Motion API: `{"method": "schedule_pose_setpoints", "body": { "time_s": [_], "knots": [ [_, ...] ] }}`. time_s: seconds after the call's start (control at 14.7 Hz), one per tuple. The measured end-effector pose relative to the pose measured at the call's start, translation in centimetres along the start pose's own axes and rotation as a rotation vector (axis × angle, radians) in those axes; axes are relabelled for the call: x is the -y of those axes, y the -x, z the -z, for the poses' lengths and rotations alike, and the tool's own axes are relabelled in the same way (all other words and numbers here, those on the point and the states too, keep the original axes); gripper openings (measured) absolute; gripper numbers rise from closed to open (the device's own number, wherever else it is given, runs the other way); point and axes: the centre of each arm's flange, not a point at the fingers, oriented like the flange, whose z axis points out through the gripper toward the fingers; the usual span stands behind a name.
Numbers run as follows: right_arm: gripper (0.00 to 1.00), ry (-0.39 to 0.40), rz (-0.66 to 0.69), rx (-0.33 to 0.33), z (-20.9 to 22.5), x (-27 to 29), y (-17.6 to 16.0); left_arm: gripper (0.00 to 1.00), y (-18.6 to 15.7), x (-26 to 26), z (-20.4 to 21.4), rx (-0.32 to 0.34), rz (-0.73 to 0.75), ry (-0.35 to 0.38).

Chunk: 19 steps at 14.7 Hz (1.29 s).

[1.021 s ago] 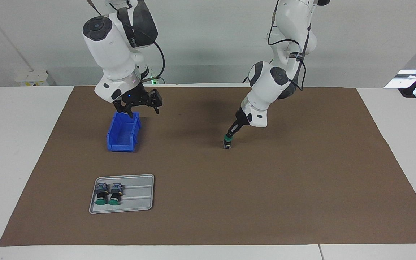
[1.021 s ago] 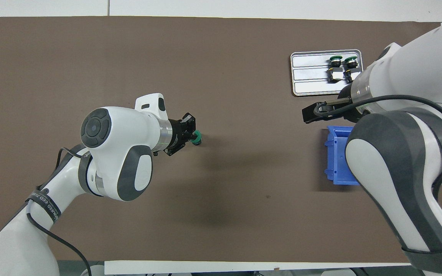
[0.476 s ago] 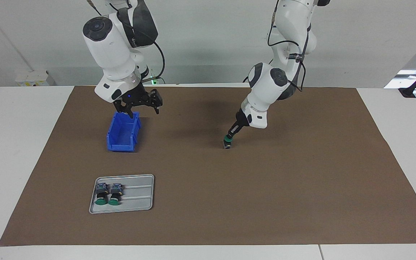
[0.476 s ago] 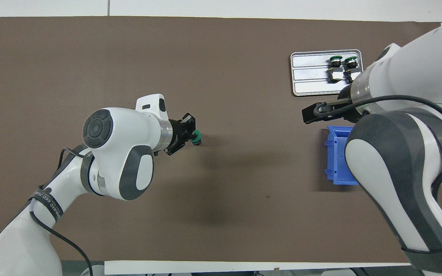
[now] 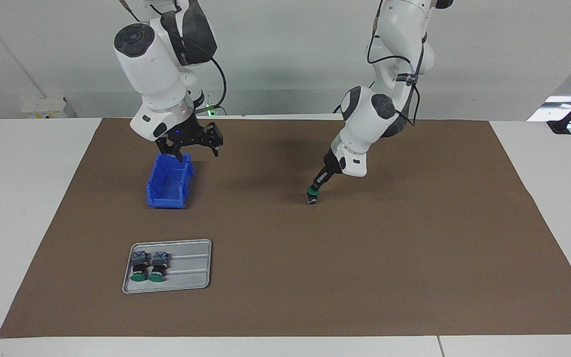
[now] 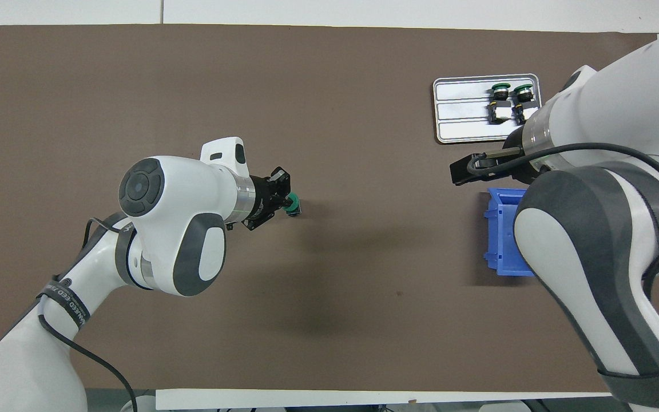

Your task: Place and press button with both arms

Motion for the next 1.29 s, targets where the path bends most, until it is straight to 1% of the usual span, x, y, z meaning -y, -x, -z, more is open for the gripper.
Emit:
{"method": "schedule_pose_setpoints", "body": {
  "time_s": [0.2, 0.27, 0.34, 0.41, 0.48, 0.54, 0.61, 0.68, 0.82, 0.88, 0.95, 1.02, 1.09, 1.16, 1.23, 1.29],
  "knots": [
    [1.00, 0.000, 0.001, 0.000, 0.0, 0.1, 0.0, 0.06, -1.2, -1.0, 4.7, 0.051, 0.012, -0.025],
    [1.00, 0.000, -0.001, -0.001, 0.0, 0.1, 0.0, 0.07, -2.0, -1.1, 6.3, 0.057, 0.017, -0.033],
    [1.00, -0.002, -0.011, -0.005, 0.0, 0.4, 0.0, 0.11, -3.0, -0.9, 7.6, 0.039, 0.010, -0.049],
    [1.00, -0.006, -0.024, -0.017, -0.1, 1.4, 0.0, 0.11, -4.1, -0.4, 8.4, 0.005, -0.007, -0.081],
    [1.00, -0.012, -0.041, -0.034, -0.3, 3.2, 0.0, 0.15, -5.1, 0.1, 9.1, -0.026, -0.019, -0.116],
    [1.00, -0.018, -0.060, -0.048, -0.8, 5.6, 0.2, 0.15, -6.3, 0.7, 10.0, -0.051, -0.022, -0.147],
    [1.00, -0.025, -0.079, -0.063, -1.6, 8.6, 0.4, 0.19, -7.5, 1.3, 10.9, -0.075, -0.025, -0.176],
    [1.00, -0.034, -0.090, -0.073, -2.7, 11.5, 0.7, 0.19, -8.6, 1.9, 11.8, -0.096, -0.030, -0.199],
    [1.00, -0.053, -0.102, -0.098, -5.8, 17.7, 1.2, 0.31, -11.0, 3.1, 13.7, -0.127, -0.024, -0.223],
    [1.00, -0.051, -0.102, -0.116, -7.7, 20.6, 1.4, 0.31, -12.1, 3.9, 14.5, -0.134, -0.030, -0.237],
    [1.00, -0.041, -0.097, -0.135, -9.7, 23.1, 1.4, 0.36, -13.0, 4.6, 15.3, -0.143, -0.044, -0.255],
    [1.00, -0.023, -0.088, -0.155, -11.8, 25.3, 1.4, 0.47, -13.8, 5.2, 16.0, -0.154, -0.057, -0.269],
    [1.00, -0.001, -0.074, -0.171, -13.8, 26.9, 1.3, 0.55, -14.5, 5.8, 16.7, -0.158, -0.064, -0.276],
    [1.00, 0.022, -0.056, -0.186, -15.8, 28.2, 1.0, 0.55, -15.3, 6.4, 17.4, -0.162, -0.077, -0.278],
    [1.00, 0.038, -0.038, -0.202, -17.7, 29.1, 0.6, 0.59, -16.2, 7.1, 18.3, -0.161, -0.099, -0.280],
    [1.00, 0.043, -0.026, -0.214, -19.3, 29.5, 0.1, 0.68, -17.2, 8.0, 19.3, -0.155, -0.126, -0.284]
  ]
}}
